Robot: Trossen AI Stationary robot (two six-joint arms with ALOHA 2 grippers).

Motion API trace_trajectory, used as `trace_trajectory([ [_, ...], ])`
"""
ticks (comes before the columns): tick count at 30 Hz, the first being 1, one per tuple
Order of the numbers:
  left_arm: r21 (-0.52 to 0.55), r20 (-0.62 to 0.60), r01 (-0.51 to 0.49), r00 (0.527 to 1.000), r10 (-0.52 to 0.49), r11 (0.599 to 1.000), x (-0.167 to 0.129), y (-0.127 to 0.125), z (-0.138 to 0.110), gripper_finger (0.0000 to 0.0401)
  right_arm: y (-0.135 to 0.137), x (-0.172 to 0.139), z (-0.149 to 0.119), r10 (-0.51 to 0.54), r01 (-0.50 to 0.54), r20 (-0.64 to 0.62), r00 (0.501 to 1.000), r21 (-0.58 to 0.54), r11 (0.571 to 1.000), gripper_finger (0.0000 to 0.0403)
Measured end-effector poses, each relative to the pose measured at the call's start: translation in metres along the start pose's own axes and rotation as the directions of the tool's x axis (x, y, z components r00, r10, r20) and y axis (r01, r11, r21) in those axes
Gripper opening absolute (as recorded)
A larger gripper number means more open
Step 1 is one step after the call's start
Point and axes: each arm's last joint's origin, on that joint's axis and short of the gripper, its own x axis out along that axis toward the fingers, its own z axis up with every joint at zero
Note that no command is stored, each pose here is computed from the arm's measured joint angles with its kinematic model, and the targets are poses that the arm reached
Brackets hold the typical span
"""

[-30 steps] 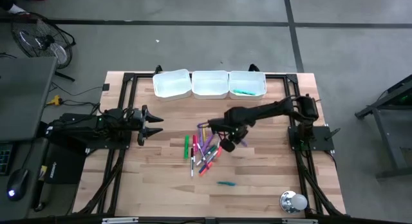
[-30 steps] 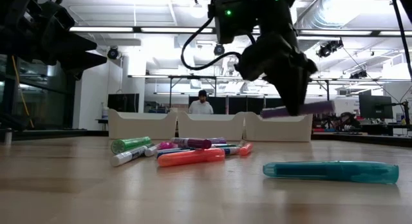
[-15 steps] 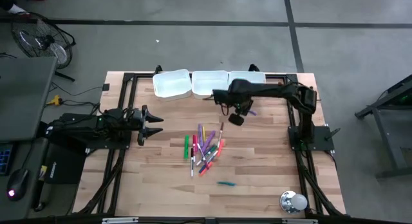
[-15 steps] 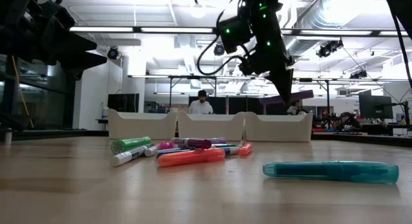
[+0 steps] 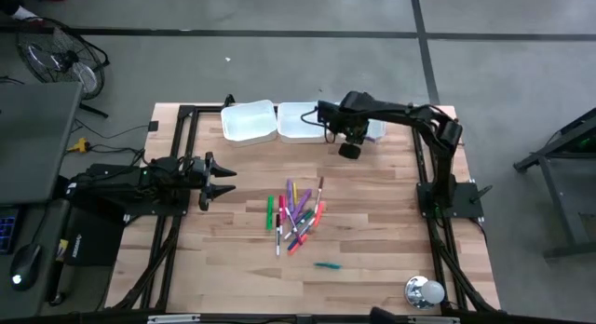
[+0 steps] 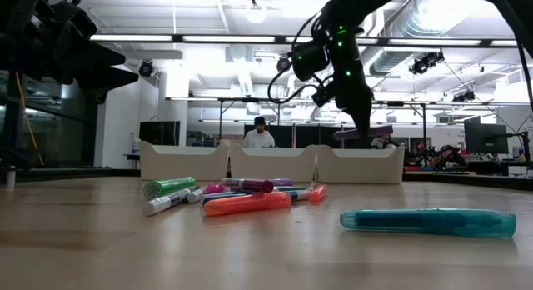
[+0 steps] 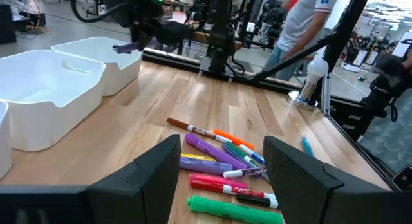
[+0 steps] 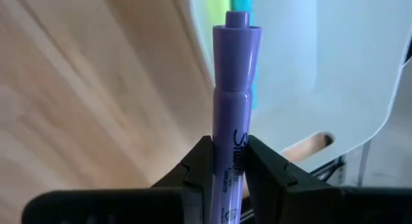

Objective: Pick & Place Markers
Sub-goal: Put the right purple highlighter pen into the right white bin

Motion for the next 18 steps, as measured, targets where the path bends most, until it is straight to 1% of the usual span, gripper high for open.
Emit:
trace_trajectory([
  [6,0.0,0.0,0.0,1.0,0.0,1.0,0.0,0.0,0.0,0.022,-0.019,0.006,0.005,-0.003,0.008,0.056,0.998,-0.091,0.996,0.006],
  [14,0.0,0.001,0.0,1.0,0.0,1.0,0.0,0.0,0.0,0.022,-0.034,0.012,0.008,0.064,-0.037,0.116,0.991,-0.225,0.974,0.0061],
  [18,0.0,0.001,0.0,1.0,0.0,1.0,0.0,0.0,0.0,0.022,-0.041,0.015,0.011,0.068,-0.025,0.155,0.985,-0.264,0.964,0.006],
])
